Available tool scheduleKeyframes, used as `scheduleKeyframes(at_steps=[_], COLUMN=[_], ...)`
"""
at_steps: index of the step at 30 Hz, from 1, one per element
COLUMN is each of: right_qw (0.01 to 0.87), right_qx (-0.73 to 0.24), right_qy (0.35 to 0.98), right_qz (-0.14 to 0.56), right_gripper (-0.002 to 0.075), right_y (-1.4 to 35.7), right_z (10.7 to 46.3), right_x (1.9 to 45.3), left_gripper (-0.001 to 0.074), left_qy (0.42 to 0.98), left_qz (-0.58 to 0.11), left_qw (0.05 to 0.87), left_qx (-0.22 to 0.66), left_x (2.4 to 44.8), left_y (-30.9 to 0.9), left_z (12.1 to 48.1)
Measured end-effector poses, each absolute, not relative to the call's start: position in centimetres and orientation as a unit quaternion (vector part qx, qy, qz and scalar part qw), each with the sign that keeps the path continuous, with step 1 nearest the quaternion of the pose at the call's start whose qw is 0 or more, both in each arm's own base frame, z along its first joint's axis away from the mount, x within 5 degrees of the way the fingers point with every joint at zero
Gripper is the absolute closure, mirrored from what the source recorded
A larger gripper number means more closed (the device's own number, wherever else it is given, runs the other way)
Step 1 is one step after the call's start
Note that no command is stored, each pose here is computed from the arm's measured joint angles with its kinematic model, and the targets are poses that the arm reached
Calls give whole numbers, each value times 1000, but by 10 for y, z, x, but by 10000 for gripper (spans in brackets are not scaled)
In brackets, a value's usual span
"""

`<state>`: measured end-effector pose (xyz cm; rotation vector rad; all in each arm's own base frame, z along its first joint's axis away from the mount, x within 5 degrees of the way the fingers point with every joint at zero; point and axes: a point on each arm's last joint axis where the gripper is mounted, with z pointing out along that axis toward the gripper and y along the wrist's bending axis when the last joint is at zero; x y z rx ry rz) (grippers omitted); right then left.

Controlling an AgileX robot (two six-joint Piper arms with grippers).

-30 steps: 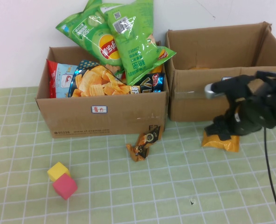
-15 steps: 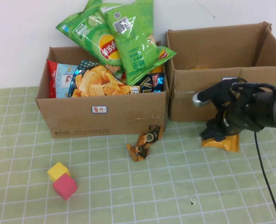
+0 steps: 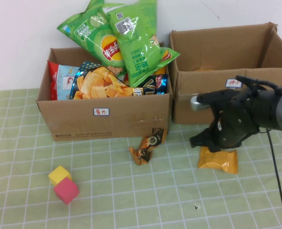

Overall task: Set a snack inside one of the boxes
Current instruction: Pick up the biscuit

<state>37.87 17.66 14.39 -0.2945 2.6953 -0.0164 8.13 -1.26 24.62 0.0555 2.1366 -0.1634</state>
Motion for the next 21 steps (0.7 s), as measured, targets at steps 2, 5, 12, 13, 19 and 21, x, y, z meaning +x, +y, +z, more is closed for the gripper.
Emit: scheduleKeyframes(at_steps=[2, 5, 12, 13, 19, 21], right_qw=[218, 221, 219, 222, 241, 236], right_qx=[-126, -164, -210, -219, -254, -244], right_qy=[968, 961, 951, 947, 930, 934], right_qz=[-5, -20, -66, -74, -113, -117], right_gripper=[511, 515, 487, 484, 479, 478], right_y=[182, 184, 178, 177, 174, 172], right_z=[152, 162, 163, 162, 162, 161], right_x=[375, 371, 371, 372, 378, 377], left_gripper=[737, 737, 737, 737, 737, 737], left_qy=[875, 875, 875, 875, 875, 875], left_qz=[-67, -67, -67, -67, -67, -67], left_qw=[479, 479, 479, 479, 479, 479], left_qx=[23, 23, 23, 23, 23, 23], left_x=[81, 81, 81, 81, 81, 81], left_y=[-13, -13, -13, -13, -13, -13], left_z=[246, 246, 246, 246, 246, 246])
